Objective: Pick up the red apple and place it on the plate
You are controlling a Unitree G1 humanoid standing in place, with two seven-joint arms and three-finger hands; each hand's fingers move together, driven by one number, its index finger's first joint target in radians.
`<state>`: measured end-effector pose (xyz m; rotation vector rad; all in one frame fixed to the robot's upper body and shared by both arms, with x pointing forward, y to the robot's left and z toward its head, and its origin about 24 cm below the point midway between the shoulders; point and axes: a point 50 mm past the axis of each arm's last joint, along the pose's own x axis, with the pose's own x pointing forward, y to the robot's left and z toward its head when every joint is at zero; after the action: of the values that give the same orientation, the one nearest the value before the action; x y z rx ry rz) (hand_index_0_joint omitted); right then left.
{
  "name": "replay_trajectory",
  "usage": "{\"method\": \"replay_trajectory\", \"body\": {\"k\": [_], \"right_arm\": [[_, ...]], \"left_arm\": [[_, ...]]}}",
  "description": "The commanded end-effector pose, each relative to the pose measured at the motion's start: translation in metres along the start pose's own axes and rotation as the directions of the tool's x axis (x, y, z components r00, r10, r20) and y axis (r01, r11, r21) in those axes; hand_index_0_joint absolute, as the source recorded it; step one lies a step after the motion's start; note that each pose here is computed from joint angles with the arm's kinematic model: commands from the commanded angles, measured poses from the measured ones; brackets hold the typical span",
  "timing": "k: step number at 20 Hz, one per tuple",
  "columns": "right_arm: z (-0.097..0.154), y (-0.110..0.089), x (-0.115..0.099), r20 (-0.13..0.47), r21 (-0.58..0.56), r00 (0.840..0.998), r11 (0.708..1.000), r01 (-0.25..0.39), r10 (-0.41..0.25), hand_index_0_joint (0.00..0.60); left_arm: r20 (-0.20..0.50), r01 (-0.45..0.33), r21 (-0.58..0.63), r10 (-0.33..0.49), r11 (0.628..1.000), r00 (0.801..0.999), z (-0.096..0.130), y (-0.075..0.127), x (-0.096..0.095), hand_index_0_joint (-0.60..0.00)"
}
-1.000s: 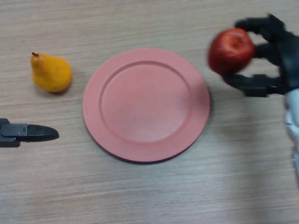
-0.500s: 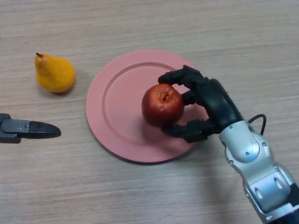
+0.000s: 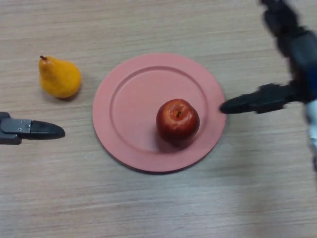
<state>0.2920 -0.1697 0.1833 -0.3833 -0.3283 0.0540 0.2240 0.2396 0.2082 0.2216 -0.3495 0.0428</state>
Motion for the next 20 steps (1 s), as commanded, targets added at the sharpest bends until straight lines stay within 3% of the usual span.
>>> {"method": "replay_trajectory", "body": {"k": [1, 2, 3, 4, 5, 7, 11, 15, 20], "right_arm": [[0.018, -0.030, -0.020, 0.101, 0.039, 0.993, 0.998, 0.051, -0.055, 0.000], [0.018, -0.033, -0.026, 0.092, 0.060, 0.994, 0.997, 0.048, -0.054, 0.000], [0.024, -0.036, -0.041, 0.077, 0.109, 0.996, 0.993, 0.042, -0.051, 0.000], [0.026, -0.037, -0.046, 0.080, 0.121, 0.995, 0.992, 0.043, -0.053, 0.000], [0.033, -0.039, -0.056, 0.086, 0.152, 0.995, 0.988, 0.041, -0.054, 0.000], [0.040, -0.037, -0.064, 0.076, 0.172, 0.996, 0.985, 0.022, -0.036, 0.000], [0.052, -0.030, -0.068, 0.077, 0.165, 0.997, 0.986, -0.017, 0.004, 0.000], [0.049, -0.025, -0.071, 0.091, 0.122, 0.994, 0.990, -0.074, 0.063, 0.000], [0.051, -0.022, -0.071, 0.106, 0.138, 0.993, 0.988, -0.069, 0.055, 0.000]], "left_arm": [[0.199, -0.006, 0.029, 0.000, 1.000, 0.980, 0.034, 0.012, -0.006, 0.000], [0.188, 0.003, 0.004, -0.004, 1.000, 0.982, 0.034, 0.012, -0.006, 0.000], [0.111, 0.051, -0.051, -0.045, 0.997, 0.993, 0.031, 0.010, -0.010, 0.000], [0.089, 0.064, -0.054, -0.059, 0.997, 0.994, 0.030, 0.008, -0.011, 0.000], [0.084, 0.060, -0.023, -0.058, 0.998, 0.995, 0.027, 0.005, -0.012, 0.000], [0.082, 0.033, -0.079, -0.026, 0.996, 0.996, 0.022, 0.004, -0.014, 0.000], [0.045, 0.044, -0.055, -0.042, 0.998, 0.998, 0.030, -0.001, -0.018, 0.000], [0.057, 0.030, -0.041, -0.027, 0.999, 0.998, 0.029, 0.001, -0.018, 0.000], [0.073, 0.010, -0.061, -0.006, 0.998, 0.997, 0.023, -0.007, -0.021, 0.000]]}}
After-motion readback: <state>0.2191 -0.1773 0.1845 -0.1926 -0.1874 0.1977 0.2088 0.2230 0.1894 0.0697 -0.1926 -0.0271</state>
